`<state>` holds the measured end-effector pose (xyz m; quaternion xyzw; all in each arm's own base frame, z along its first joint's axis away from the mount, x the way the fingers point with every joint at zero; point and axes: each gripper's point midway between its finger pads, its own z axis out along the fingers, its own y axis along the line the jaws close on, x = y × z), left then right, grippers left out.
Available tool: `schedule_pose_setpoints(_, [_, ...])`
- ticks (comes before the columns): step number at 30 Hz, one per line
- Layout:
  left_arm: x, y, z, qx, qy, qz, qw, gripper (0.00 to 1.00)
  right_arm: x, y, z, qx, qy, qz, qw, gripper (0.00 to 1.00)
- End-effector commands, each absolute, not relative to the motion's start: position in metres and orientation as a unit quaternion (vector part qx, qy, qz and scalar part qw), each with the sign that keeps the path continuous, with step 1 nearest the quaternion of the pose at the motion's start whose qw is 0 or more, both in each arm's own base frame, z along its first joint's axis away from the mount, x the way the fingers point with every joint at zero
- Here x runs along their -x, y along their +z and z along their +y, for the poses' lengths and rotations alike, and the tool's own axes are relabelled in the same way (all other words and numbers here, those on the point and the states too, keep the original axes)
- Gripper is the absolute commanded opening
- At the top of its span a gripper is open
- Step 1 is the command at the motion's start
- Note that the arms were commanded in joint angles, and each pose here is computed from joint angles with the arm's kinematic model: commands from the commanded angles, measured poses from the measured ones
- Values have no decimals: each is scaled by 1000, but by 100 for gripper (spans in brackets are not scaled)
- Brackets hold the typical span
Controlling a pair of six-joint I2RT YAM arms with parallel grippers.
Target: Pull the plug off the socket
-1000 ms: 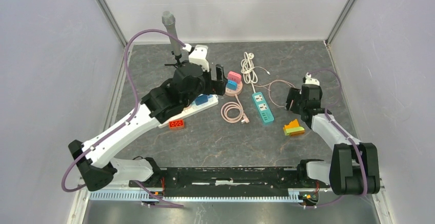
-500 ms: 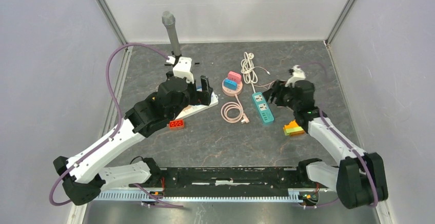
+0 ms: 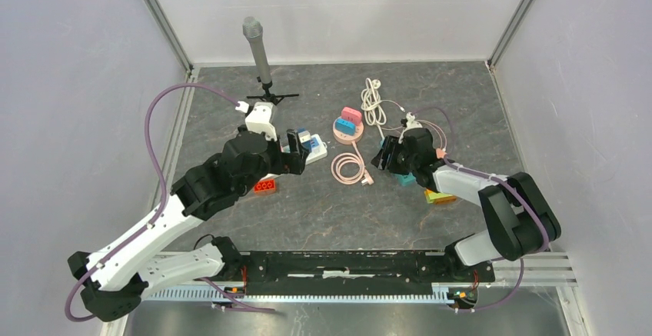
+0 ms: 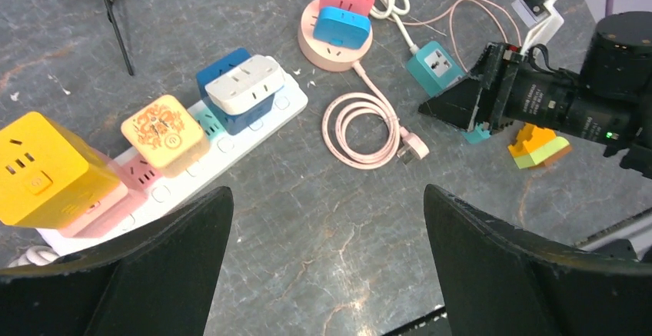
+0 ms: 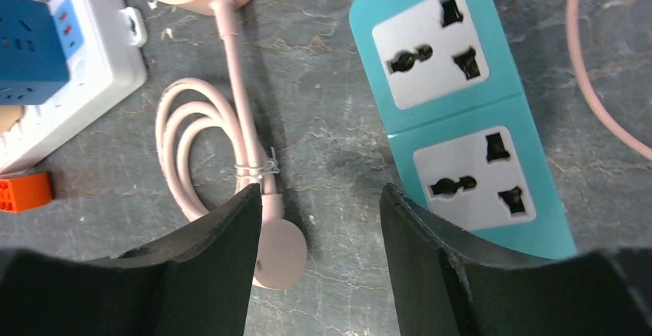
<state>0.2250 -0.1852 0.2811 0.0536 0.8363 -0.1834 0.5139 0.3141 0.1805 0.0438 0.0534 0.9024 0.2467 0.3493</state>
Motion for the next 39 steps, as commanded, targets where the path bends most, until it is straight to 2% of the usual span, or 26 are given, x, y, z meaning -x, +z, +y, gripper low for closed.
schedule_pose_setpoints(1, [-214,281,-187,-37,-218,840,496,100,-330,53,170,-86,213,899,373,63])
schedule_pose_setpoints(6, [-206,276,-191,-47,-230,848,475,100,-335,51,141,-115,138,902,393,63])
schedule_pose_setpoints(9, [-202,273,-192,-51,-233,852,466,100,-339,59,140,-110,132,897,407,62])
schedule_pose_setpoints(17, [-198,262,-179,-42,-219,854,470,100,-353,138,240,115,259,823,493,63])
schedule_pose_setpoints(23, [-201,266,-172,-44,-205,848,486,100,-394,181,260,117,256,780,559,64])
schedule_pose_setpoints(26, [-207,269,-173,-40,-199,846,493,100,-418,191,269,135,240,767,580,70])
schedule_pose_setpoints(29, [-213,269,-180,-39,-198,845,494,100,-447,187,274,154,205,782,567,75])
schedule_pose_setpoints(32, [-220,267,-190,-41,-200,848,489,100,-471,172,271,166,189,795,551,75])
schedule_pose_setpoints(34, [-224,266,-196,-42,-197,850,486,100,-481,164,267,172,193,800,542,73])
schedule_pose_setpoints(37, [-230,261,-205,-44,-193,857,475,100,-487,151,263,206,224,798,520,64])
schedule_pose_setpoints(39, [-231,256,-213,-48,-195,864,462,100,-486,143,259,234,230,794,512,62])
